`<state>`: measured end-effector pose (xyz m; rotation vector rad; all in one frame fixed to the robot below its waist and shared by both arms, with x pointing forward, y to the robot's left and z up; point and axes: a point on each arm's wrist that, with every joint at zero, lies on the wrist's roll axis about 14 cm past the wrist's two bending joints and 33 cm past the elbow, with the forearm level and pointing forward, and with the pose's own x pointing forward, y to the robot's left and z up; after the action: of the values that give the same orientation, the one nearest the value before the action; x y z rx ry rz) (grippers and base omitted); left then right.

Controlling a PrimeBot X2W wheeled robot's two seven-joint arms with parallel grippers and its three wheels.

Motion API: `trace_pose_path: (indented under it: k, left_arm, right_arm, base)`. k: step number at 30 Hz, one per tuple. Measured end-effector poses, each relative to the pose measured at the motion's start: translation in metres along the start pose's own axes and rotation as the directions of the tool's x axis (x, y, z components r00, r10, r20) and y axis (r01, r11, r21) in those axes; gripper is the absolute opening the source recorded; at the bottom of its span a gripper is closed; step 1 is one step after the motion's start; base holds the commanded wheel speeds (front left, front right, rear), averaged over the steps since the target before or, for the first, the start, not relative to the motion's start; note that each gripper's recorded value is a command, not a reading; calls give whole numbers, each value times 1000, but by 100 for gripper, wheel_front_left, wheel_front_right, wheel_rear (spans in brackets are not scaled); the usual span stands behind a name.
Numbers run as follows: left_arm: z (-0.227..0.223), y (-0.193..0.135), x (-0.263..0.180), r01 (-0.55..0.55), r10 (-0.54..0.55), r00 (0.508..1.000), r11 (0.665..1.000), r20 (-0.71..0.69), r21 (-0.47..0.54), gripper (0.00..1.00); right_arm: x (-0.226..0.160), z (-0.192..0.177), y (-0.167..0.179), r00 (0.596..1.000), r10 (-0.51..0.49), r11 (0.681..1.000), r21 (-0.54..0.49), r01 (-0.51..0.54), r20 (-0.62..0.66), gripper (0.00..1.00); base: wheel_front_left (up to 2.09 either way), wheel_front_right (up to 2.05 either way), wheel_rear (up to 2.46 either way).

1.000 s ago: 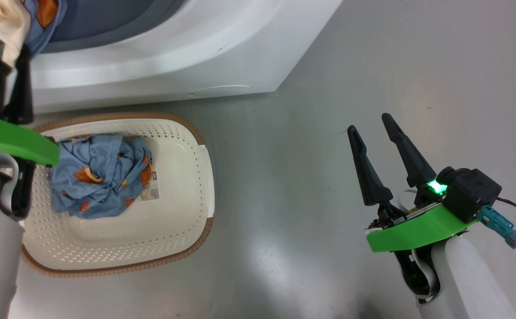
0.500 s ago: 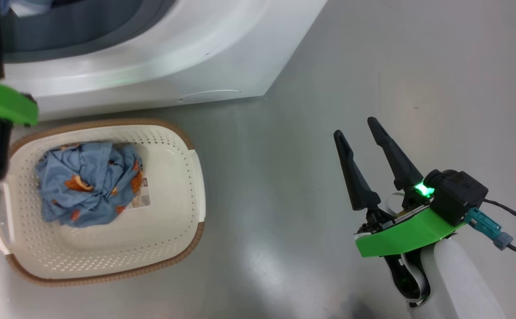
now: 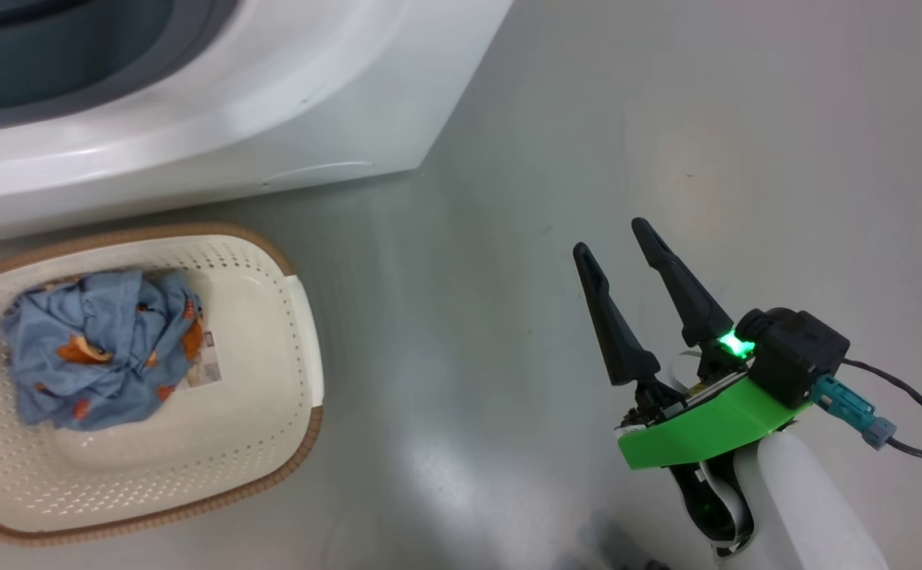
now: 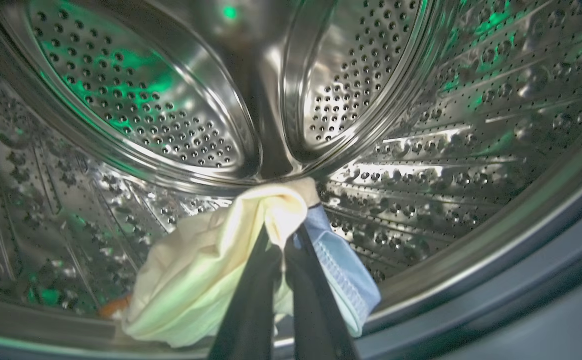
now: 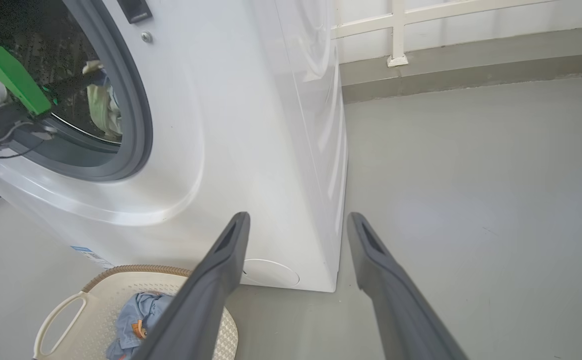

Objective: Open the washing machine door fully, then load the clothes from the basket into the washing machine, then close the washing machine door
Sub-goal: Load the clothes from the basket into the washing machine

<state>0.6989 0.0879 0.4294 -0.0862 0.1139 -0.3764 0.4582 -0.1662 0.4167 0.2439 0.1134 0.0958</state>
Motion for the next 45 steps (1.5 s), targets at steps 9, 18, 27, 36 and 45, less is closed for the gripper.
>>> trace_pose_path:
  k: [9,18,27,36,45]
  left_arm:
    - [-3,1,16,-14,14,1000,1000,18,0,0]
    - [-45,-9,8,3,-2,992,1000,-127,8,51]
    - [-41,-4,1,-13,8,992,999,-126,-38,100]
    - [-28,-1,-5,-33,24,996,992,-81,-120,100]
    - [-23,3,-23,-41,36,999,985,-37,-169,100]
  right_arm:
    - [3,-1,-3,1000,-5,1000,-11,5,-4,100]
    - [3,-1,-4,1000,-7,1000,-3,7,-2,100]
    - [10,2,4,1000,17,1000,5,-17,13,100]
    - [14,3,5,1000,22,1000,7,-22,21,100]
    - [20,3,10,999,37,999,10,-37,30,100]
  base:
    - [0,0,0]
    - [0,0,0]
    - [0,0,0]
    - [0,0,0]
    - [0,0,0]
